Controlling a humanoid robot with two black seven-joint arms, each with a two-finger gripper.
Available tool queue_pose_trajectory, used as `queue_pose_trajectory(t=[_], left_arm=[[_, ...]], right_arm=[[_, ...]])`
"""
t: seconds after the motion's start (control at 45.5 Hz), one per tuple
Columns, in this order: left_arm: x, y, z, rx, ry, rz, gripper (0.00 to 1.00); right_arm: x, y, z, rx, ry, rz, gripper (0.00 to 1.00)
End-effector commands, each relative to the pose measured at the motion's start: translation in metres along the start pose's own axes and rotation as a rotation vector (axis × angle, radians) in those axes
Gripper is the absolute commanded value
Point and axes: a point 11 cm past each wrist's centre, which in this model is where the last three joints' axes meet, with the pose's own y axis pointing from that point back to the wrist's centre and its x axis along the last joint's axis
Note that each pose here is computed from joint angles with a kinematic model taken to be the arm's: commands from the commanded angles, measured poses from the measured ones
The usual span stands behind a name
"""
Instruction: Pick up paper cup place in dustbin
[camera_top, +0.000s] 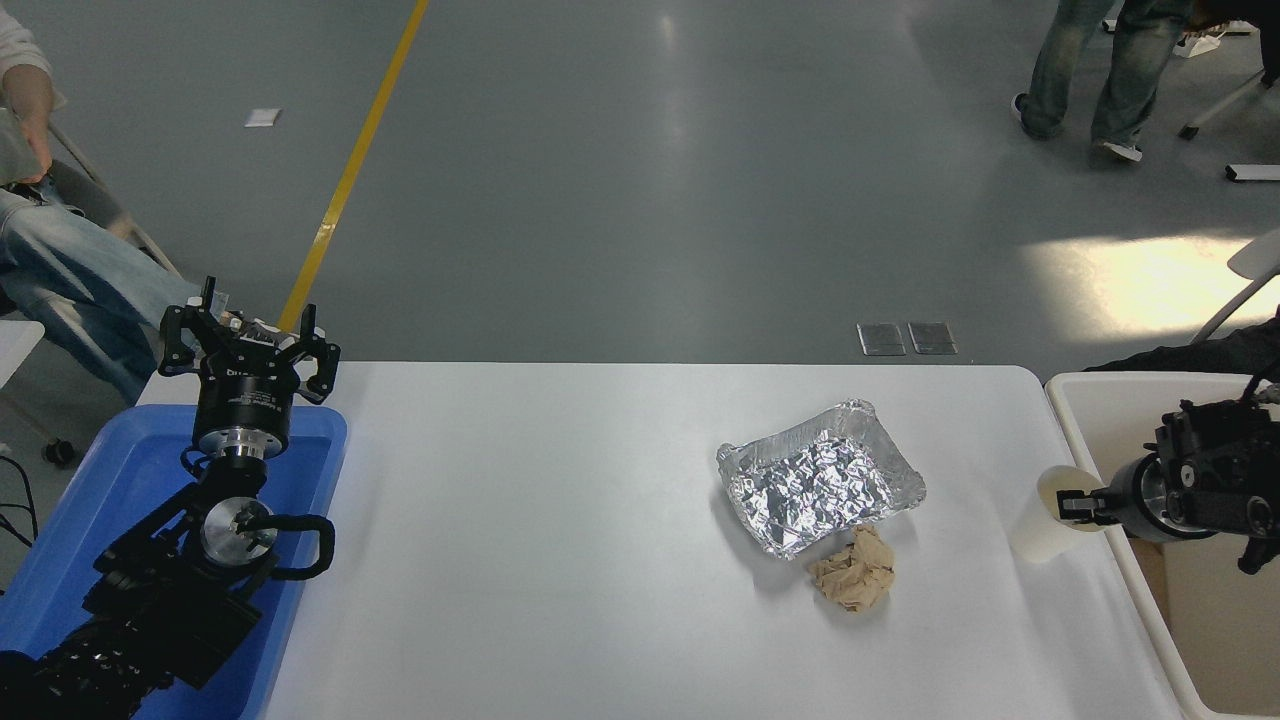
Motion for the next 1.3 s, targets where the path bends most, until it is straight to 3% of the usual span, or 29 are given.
queue_pose_trajectory(t=[0.0, 0.286, 0.505, 0.835, 1.077, 1.275], left_arm=[[0.000, 0.000, 0.000, 0.000, -0.001, 0.001, 0.99], [0.000, 0.000, 0.000, 0.000, 0.000, 0.000, 0.99], [0.000, 0.000, 0.000, 0.000, 0.000, 0.000, 0.99], [0.000, 0.000, 0.001, -0.001, 0.000, 0.000, 0.99], [0.000, 0.000, 0.001, -0.001, 0.000, 0.000, 0.99], [0.000, 0.000, 0.000, -0.001, 0.001, 0.002, 0.99]], right_arm=[[0.008, 0.004, 0.002, -0.006, -0.014, 0.018, 0.00], [0.026, 0.031, 0.004, 0.010, -0.013, 0.028, 0.00], [0.036, 0.101, 0.000, 0.023, 0.016, 0.004, 0.00], [0.076, 0.223, -0.012, 0.162, -0.043, -0.031, 0.00], [0.100, 0.281, -0.005, 0.177, -0.028, 0.006, 0.00], [0.103, 0.292, -0.004, 0.177, -0.027, 0.017, 0.00]])
